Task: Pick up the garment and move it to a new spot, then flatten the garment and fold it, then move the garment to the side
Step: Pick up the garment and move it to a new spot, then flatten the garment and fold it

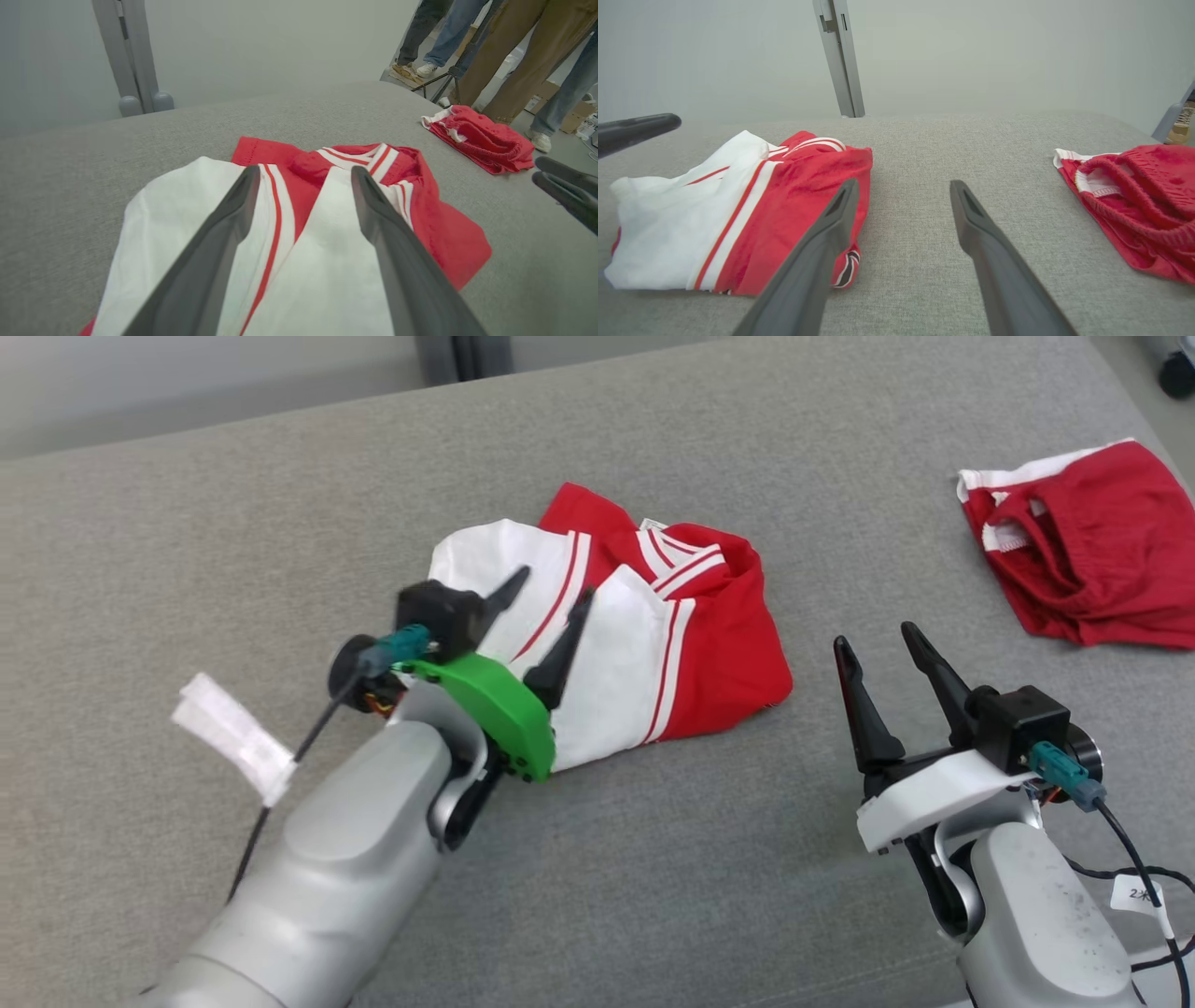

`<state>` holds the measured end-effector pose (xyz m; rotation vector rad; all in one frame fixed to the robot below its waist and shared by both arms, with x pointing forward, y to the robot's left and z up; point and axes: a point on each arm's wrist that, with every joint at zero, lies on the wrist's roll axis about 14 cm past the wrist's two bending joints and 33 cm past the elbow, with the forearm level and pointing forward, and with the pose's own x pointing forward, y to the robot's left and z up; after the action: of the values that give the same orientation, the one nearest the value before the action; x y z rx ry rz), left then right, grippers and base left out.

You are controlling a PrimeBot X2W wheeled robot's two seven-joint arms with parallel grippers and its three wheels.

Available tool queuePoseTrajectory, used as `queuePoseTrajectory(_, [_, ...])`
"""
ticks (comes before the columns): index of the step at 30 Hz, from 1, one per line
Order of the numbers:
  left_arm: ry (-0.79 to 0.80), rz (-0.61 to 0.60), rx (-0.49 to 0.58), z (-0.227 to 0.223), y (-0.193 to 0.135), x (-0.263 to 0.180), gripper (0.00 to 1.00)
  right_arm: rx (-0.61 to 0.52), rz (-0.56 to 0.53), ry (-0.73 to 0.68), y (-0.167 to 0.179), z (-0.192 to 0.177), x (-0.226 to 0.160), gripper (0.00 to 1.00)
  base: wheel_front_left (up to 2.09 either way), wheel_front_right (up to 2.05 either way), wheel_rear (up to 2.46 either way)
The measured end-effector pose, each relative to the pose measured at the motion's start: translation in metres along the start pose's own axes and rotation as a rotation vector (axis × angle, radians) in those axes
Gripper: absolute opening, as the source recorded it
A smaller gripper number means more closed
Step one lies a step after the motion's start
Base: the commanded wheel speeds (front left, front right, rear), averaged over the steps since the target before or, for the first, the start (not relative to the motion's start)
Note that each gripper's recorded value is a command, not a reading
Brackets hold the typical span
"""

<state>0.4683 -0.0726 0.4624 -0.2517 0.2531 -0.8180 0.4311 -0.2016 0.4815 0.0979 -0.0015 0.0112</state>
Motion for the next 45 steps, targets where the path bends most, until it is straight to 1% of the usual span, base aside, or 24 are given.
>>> queuePoseTrajectory(2, [-0.050, 0.059, -0.005, 0.012, 0.014, -0.009, 1.00, 0.001, 0.012, -0.005, 0.004, 0.001, 0.001, 1.00, 0.00, 0.00, 0.00])
queuePoseTrajectory(4, [-0.092, 0.134, -0.008, 0.019, 0.032, -0.026, 1.00, -0.002, 0.023, -0.007, 0.009, 0.003, -0.001, 1.00, 0.00, 0.00, 0.00])
queuePoseTrajectory(8, [-0.172, 0.259, 0.006, 0.031, 0.057, -0.064, 1.00, -0.003, 0.038, -0.008, 0.015, 0.004, -0.005, 1.00, 0.00, 0.00, 0.00])
queuePoseTrajectory(13, [-0.217, 0.406, 0.018, 0.026, 0.079, -0.117, 1.00, -0.005, 0.056, -0.004, 0.023, 0.003, -0.012, 1.00, 0.00, 0.00, 0.00])
queuePoseTrajectory(18, [-0.241, 0.558, 0.022, 0.015, 0.093, -0.174, 1.00, -0.002, 0.079, -0.008, 0.032, 0.005, -0.019, 1.00, 0.00, 0.00, 0.00])
queuePoseTrajectory(24, [-0.253, 0.703, 0.011, -0.004, 0.097, -0.231, 1.00, -0.002, 0.099, 0.004, 0.040, 0.001, -0.029, 1.00, 0.00, 0.00, 0.00])
queuePoseTrajectory(28, [-0.228, 0.747, -0.009, -0.023, 0.091, -0.252, 1.00, 0.000, 0.112, 0.017, 0.045, -0.003, -0.033, 1.00, 0.00, 0.00, 0.00])
queuePoseTrajectory(30, [-0.232, 0.756, -0.011, -0.024, 0.090, -0.257, 1.00, 0.000, 0.118, 0.019, 0.047, -0.004, -0.034, 1.00, 0.00, 0.00, 0.00])
queuePoseTrajectory(33, [-0.229, 0.758, -0.013, -0.026, 0.090, -0.257, 1.00, 0.000, 0.125, 0.026, 0.049, -0.006, -0.033, 1.00, 0.00, 0.00, 0.00])
queuePoseTrajectory(36, [-0.221, 0.751, -0.019, -0.029, 0.089, -0.254, 1.00, -0.018, 0.155, 0.036, 0.058, -0.010, -0.031, 1.00, 0.00, 0.00, 0.00])
queuePoseTrajectory(39, [-0.216, 0.748, -0.022, -0.030, 0.091, -0.251, 1.00, -0.030, 0.214, 0.032, 0.077, -0.009, -0.024, 1.00, 0.00, 0.00, 0.00])
queuePoseTrajectory(42, [-0.216, 0.733, -0.031, -0.030, 0.090, -0.245, 1.00, -0.044, 0.303, 0.005, 0.106, 0.001, -0.010, 1.00, 0.00, 0.00, 0.00])
queuePoseTrajectory(45, [-0.205, 0.726, -0.049, -0.034, 0.089, -0.241, 1.00, -0.056, 0.357, -0.013, 0.125, 0.008, 0.005, 1.00, 0.00, 0.00, 0.00])
